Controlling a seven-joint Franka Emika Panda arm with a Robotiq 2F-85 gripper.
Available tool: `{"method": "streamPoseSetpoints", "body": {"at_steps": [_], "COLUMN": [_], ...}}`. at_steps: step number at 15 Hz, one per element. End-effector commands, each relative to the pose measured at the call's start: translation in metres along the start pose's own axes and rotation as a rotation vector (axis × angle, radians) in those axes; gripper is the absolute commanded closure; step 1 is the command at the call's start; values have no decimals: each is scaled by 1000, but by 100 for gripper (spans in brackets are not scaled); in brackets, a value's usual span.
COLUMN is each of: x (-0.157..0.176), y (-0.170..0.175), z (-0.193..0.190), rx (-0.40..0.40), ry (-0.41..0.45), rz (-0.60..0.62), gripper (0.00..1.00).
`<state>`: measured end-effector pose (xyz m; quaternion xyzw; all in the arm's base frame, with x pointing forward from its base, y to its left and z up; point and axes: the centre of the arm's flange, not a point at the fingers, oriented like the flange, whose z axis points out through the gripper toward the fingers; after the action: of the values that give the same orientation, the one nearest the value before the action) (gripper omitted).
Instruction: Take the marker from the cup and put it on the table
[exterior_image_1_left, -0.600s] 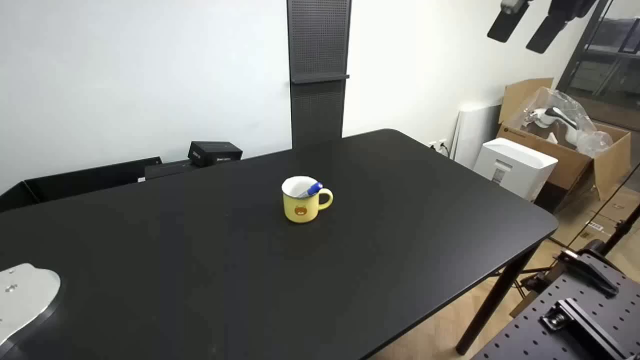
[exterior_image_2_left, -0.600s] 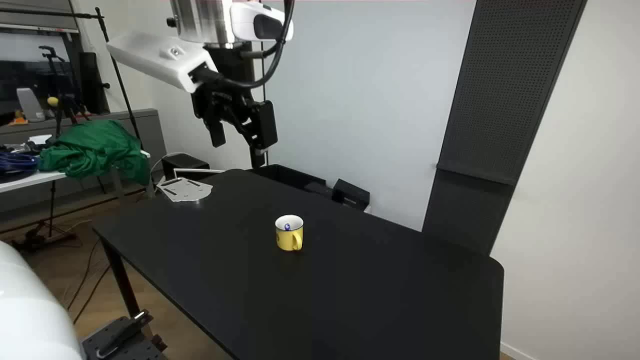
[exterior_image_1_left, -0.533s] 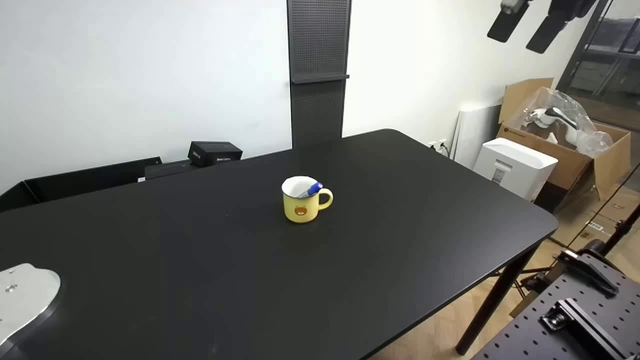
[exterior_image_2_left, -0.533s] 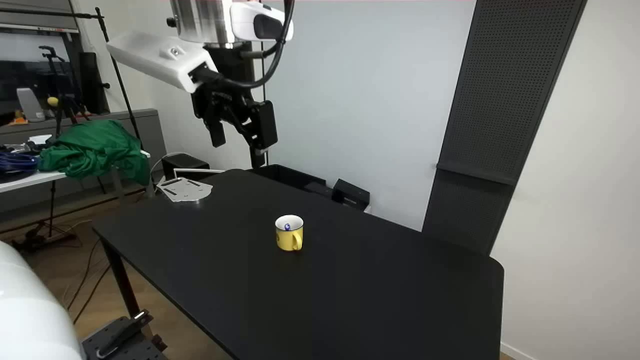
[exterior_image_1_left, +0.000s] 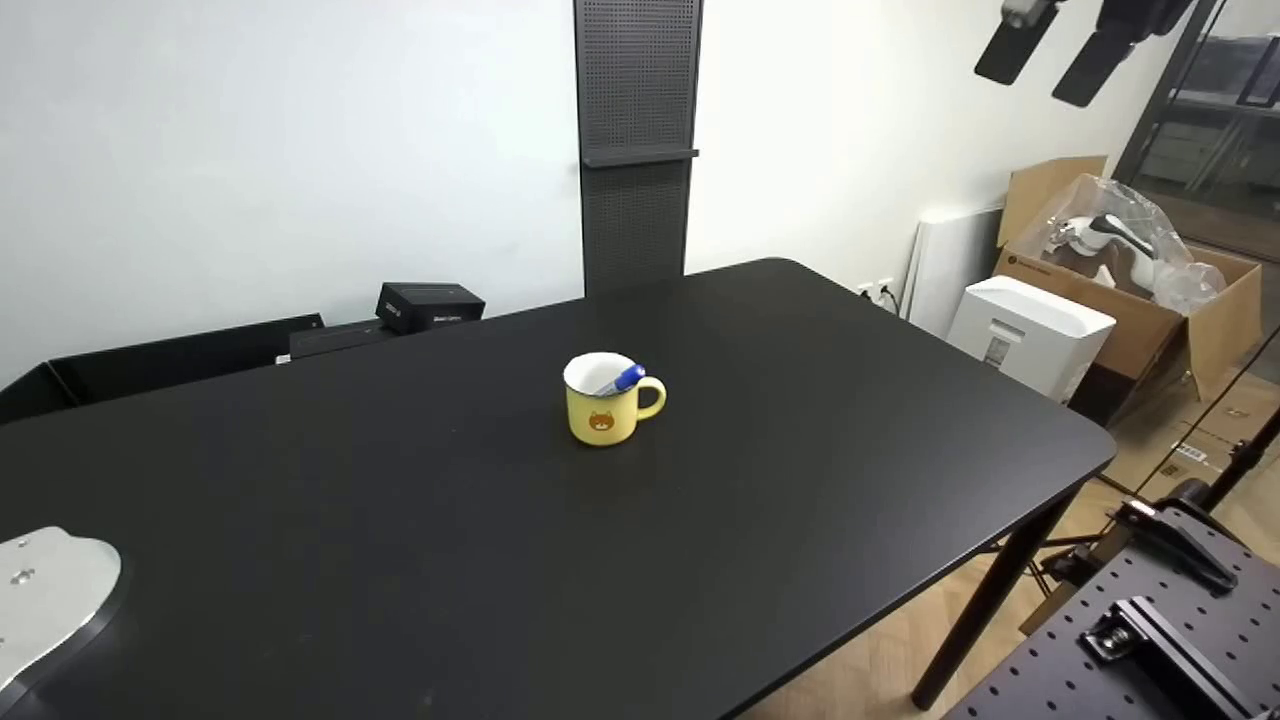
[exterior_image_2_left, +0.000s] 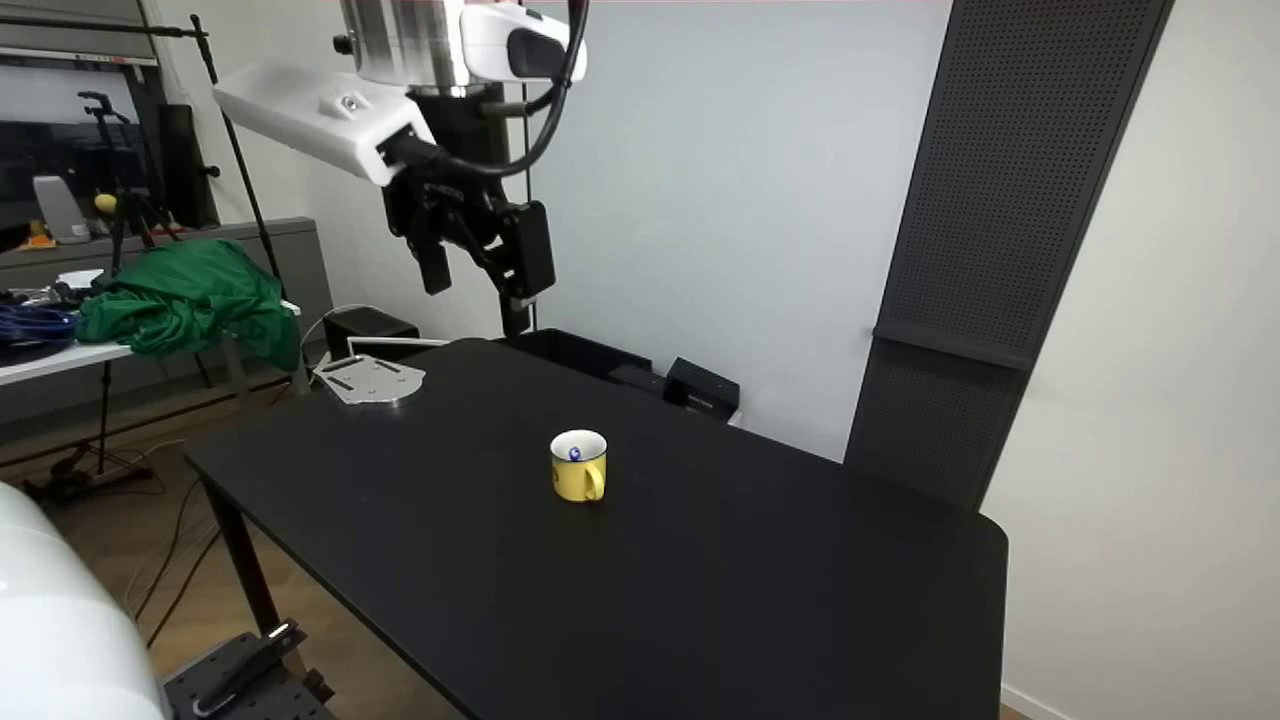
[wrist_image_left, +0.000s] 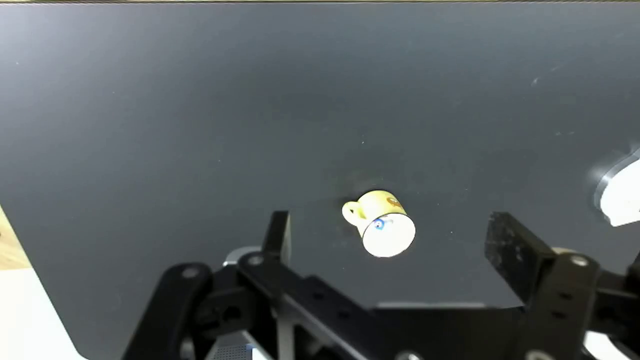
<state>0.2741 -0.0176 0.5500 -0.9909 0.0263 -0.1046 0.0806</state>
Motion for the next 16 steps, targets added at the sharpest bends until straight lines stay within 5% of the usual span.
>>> {"method": "streamPoseSetpoints", "body": {"at_steps": [1, 9, 16], "x": [0, 56, 115], "y": [0, 0, -41], "z": [0, 36, 123], "rx": [0, -108, -258], "ry": [0, 101, 49], "rz": [0, -37, -172], "gripper": [0, 0, 0]}}
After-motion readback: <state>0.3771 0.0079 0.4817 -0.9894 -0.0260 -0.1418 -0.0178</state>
